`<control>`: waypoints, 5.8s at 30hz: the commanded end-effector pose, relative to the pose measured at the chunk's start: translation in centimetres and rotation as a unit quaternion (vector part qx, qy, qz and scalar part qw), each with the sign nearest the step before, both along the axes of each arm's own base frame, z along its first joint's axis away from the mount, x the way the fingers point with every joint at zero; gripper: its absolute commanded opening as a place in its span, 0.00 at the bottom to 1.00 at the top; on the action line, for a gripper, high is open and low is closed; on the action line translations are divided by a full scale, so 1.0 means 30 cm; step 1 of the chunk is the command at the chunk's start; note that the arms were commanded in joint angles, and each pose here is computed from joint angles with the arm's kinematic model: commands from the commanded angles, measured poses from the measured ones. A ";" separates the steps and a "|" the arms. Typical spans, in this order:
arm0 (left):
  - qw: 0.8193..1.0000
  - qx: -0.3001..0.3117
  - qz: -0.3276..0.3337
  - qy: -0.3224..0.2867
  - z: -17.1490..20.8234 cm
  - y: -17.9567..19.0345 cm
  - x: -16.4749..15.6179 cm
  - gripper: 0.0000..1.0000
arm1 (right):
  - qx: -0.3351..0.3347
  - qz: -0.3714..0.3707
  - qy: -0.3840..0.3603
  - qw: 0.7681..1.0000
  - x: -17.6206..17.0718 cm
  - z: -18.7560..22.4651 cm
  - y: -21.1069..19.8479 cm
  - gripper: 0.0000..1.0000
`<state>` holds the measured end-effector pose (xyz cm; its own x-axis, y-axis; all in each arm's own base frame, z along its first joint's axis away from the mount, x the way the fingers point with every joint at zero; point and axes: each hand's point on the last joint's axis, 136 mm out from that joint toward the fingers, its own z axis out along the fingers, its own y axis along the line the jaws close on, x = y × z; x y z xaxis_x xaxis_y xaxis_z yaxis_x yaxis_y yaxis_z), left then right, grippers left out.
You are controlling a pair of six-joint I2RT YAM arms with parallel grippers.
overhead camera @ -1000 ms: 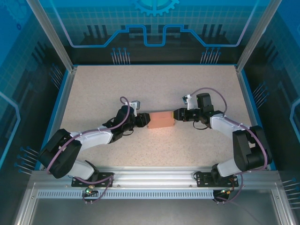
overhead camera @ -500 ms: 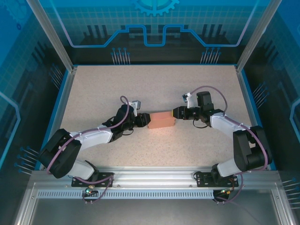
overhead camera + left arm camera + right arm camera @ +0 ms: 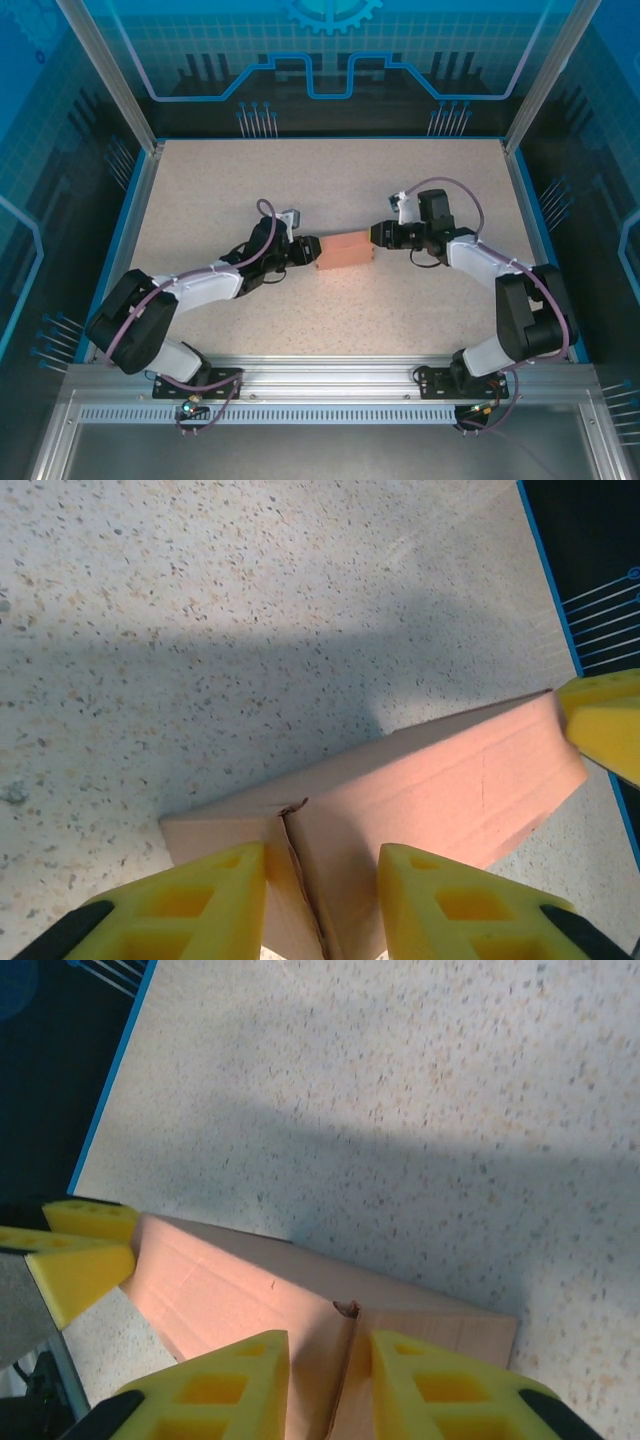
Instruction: Fold the paper box
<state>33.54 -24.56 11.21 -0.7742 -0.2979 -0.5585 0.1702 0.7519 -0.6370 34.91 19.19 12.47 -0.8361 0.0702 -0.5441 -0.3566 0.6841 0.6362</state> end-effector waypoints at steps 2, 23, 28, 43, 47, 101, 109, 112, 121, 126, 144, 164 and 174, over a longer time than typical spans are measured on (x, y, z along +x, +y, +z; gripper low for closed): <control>0.999 -0.008 -0.018 -0.040 0.101 -0.048 0.077 0.35 | 0.040 0.047 -0.043 0.997 0.063 0.118 0.106 0.25; 0.996 0.035 -0.008 -0.076 0.094 -0.038 0.260 0.37 | 0.004 0.030 -0.044 0.999 0.208 0.002 0.100 0.25; 0.997 0.029 -0.013 -0.067 0.066 -0.037 0.234 0.38 | -0.001 0.027 -0.030 0.999 0.175 -0.042 0.085 0.29; 1.000 0.027 0.003 -0.013 -0.111 0.005 0.159 0.41 | -0.014 0.017 0.024 0.999 0.096 -0.196 0.062 0.36; 0.999 0.036 0.013 -0.006 -0.146 0.022 0.152 0.43 | -0.021 0.013 0.031 0.999 0.086 -0.217 0.054 0.38; 0.853 0.323 0.308 -0.272 0.385 0.819 -0.074 0.99 | -0.389 -0.218 -0.231 0.865 0.074 0.230 -0.432 1.00; 0.874 0.326 0.288 -0.218 0.189 0.886 0.029 0.99 | -0.386 -0.221 -0.253 0.859 0.113 0.090 -0.460 1.00; 0.887 0.300 0.278 -0.214 0.137 0.887 0.062 0.99 | -0.382 -0.222 -0.239 0.865 0.120 0.035 -0.481 1.00; 0.895 0.281 0.255 -0.234 0.050 0.866 0.154 0.99 | -0.359 -0.237 -0.240 0.870 0.151 -0.053 -0.518 1.00; 0.901 0.289 0.236 -0.220 -0.053 0.853 0.204 0.99 | -0.345 -0.248 -0.286 0.859 0.139 -0.022 -0.532 1.00; 0.912 0.280 0.204 -0.221 -0.057 0.817 0.208 0.99 | -0.285 -0.224 -0.277 0.890 0.159 -0.104 -0.544 1.00; 0.912 0.280 0.204 -0.222 -0.056 0.816 0.207 0.99 | -0.287 -0.224 -0.279 0.889 0.160 -0.103 -0.543 1.00; 0.912 0.280 0.203 -0.221 -0.058 0.816 0.207 0.99 | -0.288 -0.225 -0.278 0.888 0.160 -0.104 -0.543 1.00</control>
<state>38.77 -0.13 7.70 -0.3811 -0.0972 -0.9194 -0.0660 0.9948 -0.0778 38.95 2.85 8.34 -0.4182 -0.1112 -0.9015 -0.1154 0.9909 -0.0688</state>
